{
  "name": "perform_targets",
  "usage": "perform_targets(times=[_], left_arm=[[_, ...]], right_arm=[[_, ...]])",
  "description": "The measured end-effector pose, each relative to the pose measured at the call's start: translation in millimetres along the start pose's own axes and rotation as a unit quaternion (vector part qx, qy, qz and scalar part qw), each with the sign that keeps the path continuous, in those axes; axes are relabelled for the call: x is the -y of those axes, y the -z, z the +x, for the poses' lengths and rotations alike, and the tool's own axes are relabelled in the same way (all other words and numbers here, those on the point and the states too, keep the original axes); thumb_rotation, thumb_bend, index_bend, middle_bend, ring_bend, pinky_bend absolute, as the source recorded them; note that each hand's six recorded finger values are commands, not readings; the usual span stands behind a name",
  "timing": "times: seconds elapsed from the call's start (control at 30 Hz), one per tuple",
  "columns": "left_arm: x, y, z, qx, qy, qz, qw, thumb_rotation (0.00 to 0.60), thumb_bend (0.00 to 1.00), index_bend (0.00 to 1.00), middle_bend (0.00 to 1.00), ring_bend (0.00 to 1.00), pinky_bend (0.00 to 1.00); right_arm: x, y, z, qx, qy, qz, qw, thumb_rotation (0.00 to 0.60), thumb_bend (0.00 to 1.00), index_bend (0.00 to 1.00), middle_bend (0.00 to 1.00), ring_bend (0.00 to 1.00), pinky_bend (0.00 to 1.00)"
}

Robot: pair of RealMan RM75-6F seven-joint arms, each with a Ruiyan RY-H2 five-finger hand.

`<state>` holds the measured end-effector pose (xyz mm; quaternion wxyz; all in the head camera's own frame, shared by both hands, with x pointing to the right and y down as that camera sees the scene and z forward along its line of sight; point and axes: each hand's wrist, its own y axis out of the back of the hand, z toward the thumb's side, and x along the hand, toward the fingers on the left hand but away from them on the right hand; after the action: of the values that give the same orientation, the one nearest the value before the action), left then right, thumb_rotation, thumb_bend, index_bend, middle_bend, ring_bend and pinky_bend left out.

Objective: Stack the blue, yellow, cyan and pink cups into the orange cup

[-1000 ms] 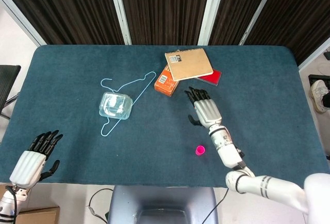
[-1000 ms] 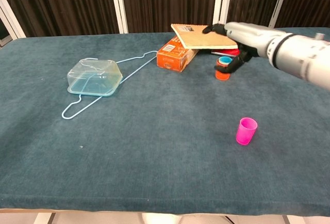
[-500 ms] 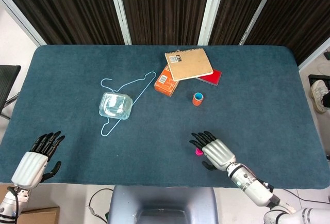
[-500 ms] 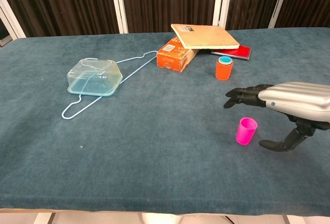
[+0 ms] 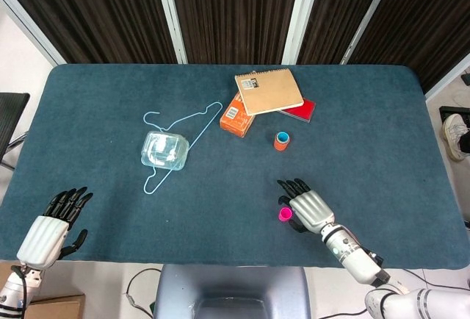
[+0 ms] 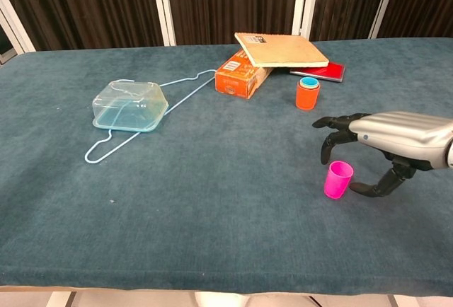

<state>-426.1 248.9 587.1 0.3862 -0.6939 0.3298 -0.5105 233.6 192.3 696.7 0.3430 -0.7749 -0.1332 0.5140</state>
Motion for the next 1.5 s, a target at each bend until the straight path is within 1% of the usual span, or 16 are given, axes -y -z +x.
perform_targets(times=[0.37, 0.6, 0.77, 0.83, 0.97, 1.07, 1.17, 1.3, 1.33, 1.4, 1.5], left_arm=[[-1.5, 0.2, -1.4, 0.000, -0.002, -0.001, 1.0000, 0.600, 0.43, 0.00, 0.02, 0.04, 0.10], [-2.1, 0.0, -1.9, 0.001, -0.003, -0.002, 1.0000, 0.600, 0.43, 0.00, 0.02, 0.04, 0.10], [-2.3, 0.0, -2.2, 0.001, -0.004, -0.002, 1.0000, 0.600, 0.43, 0.00, 0.02, 0.04, 0.10], [-2.2, 0.0, -2.2, 0.001, -0.003, -0.001, 1.0000, 0.600, 0.43, 0.00, 0.02, 0.04, 0.10], [-2.2, 0.1, -2.1, 0.000, -0.003, -0.001, 1.0000, 0.600, 0.43, 0.00, 0.02, 0.04, 0.10], [-2.0, 0.5, -1.9, -0.001, -0.003, 0.000, 1.0000, 0.600, 0.43, 0.00, 0.02, 0.04, 0.10], [-0.9, 0.4, -1.4, -0.001, -0.002, 0.001, 1.0000, 0.600, 0.43, 0.00, 0.02, 0.04, 0.10], [0.1, 0.0, -0.4, -0.002, 0.000, 0.003, 1.0000, 0.600, 0.43, 0.00, 0.02, 0.04, 0.10], [0.2, 0.3, -0.2, -0.003, 0.000, 0.003, 1.0000, 0.600, 0.43, 0.00, 0.02, 0.04, 0.10], [0.3, 1.2, 0.4, -0.005, 0.000, 0.003, 1.0000, 0.600, 0.43, 0.00, 0.02, 0.04, 0.10], [0.6, 3.0, 1.4, -0.008, 0.001, 0.003, 1.0000, 0.600, 0.43, 0.00, 0.02, 0.04, 0.10]], right_arm=[[1.3, -7.0, -3.5, -0.004, -0.002, -0.008, 1.0000, 0.600, 0.47, 0.48, 0.00, 0.00, 0.02], [2.7, -8.3, -3.9, -0.002, -0.004, -0.009, 0.9999, 0.600, 0.47, 0.60, 0.03, 0.00, 0.03], [0.1, -7.6, -4.4, 0.005, 0.005, -0.009, 0.9999, 0.600, 0.47, 0.62, 0.04, 0.00, 0.03], [-4.4, -7.0, -5.6, 0.008, 0.015, -0.013, 0.9998, 0.600, 0.47, 0.62, 0.05, 0.00, 0.03], [-18.1, -4.4, -10.8, 0.016, 0.036, -0.029, 0.9988, 0.600, 0.47, 0.62, 0.05, 0.00, 0.04], [-36.3, -0.3, -18.8, 0.027, 0.062, -0.039, 0.9970, 0.600, 0.47, 0.62, 0.05, 0.00, 0.04], [-62.3, 5.7, -32.7, 0.044, 0.100, -0.045, 0.9930, 0.600, 0.47, 0.62, 0.06, 0.00, 0.04], [-102.9, 19.4, -61.0, 0.084, 0.159, -0.048, 0.9826, 0.600, 0.47, 0.62, 0.06, 0.00, 0.04], [-109.3, 22.9, -66.7, 0.094, 0.168, -0.045, 0.9803, 0.600, 0.47, 0.61, 0.06, 0.00, 0.04], [-118.0, 31.2, -78.7, 0.118, 0.182, -0.031, 0.9757, 0.600, 0.47, 0.61, 0.06, 0.00, 0.04], [-123.8, 43.6, -95.9, 0.154, 0.192, -0.021, 0.9690, 0.600, 0.47, 0.62, 0.06, 0.00, 0.04]])
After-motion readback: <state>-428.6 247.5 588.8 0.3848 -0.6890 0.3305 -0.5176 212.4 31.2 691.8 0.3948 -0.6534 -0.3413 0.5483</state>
